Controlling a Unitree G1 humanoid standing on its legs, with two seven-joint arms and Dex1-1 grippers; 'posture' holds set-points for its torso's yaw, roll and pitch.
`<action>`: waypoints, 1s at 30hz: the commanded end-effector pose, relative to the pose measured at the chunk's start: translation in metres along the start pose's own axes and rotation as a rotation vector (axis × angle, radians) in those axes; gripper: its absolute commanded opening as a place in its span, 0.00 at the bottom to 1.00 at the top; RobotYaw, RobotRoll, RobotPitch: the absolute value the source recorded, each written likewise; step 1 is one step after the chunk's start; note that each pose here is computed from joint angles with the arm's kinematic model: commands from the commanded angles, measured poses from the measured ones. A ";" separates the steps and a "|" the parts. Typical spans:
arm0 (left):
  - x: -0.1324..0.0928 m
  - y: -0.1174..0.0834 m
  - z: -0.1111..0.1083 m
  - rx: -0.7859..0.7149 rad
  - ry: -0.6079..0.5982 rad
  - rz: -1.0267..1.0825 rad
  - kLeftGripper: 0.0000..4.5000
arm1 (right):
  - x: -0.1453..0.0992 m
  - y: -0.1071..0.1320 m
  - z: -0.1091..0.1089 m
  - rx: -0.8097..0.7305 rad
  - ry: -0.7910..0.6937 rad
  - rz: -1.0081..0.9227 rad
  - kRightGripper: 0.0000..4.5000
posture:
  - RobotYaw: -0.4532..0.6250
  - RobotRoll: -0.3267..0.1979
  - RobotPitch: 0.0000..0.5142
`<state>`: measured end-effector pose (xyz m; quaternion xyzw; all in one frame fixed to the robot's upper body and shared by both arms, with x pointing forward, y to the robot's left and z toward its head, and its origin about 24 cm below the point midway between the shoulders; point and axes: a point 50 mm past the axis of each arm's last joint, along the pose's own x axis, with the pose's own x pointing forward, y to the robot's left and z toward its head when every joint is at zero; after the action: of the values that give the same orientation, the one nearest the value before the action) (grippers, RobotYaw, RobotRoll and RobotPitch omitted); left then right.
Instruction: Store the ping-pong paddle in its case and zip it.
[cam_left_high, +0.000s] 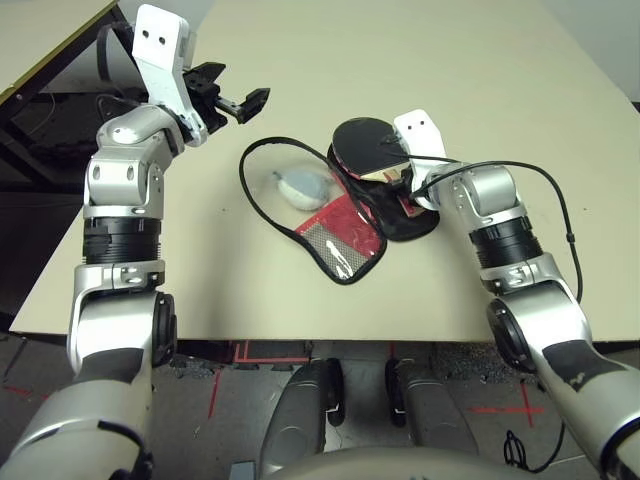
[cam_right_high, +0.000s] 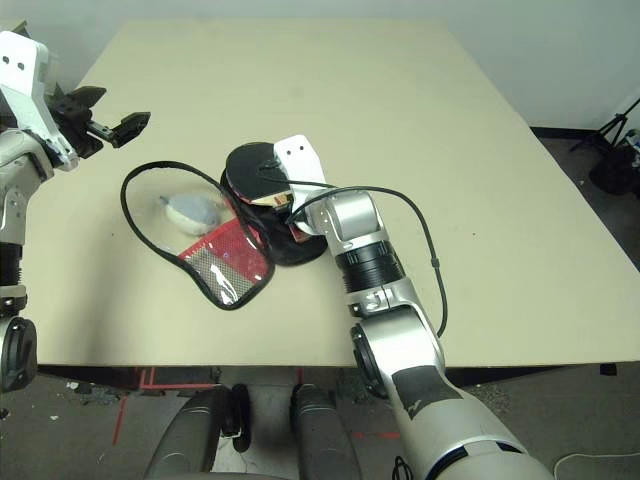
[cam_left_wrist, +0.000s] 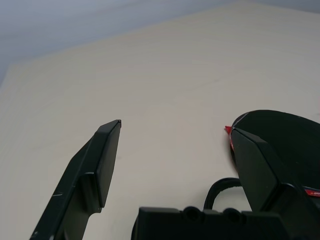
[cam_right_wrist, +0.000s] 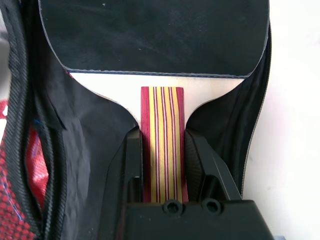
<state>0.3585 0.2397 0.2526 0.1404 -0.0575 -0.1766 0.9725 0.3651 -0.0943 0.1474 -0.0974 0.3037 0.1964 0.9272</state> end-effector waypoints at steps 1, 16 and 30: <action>-0.005 0.004 0.000 -0.001 -0.001 0.021 1.00 | -0.002 0.000 -0.002 -0.013 -0.002 -0.004 0.25 | 0.43 0.62 0.30; -0.028 0.034 -0.050 -0.045 0.165 0.146 1.00 | -0.012 -0.004 0.007 -0.120 -0.145 0.026 0.88 | 0.41 0.62 0.32; -0.035 -0.043 -0.105 -0.177 0.392 -0.221 1.00 | -0.045 -0.073 0.012 -0.117 -0.293 -0.138 0.99 | 0.38 0.62 0.35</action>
<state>0.3336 0.2501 0.1426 0.0968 0.1441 -0.2227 0.9593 0.3680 -0.1581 0.1880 -0.1450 0.1472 0.1836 0.9610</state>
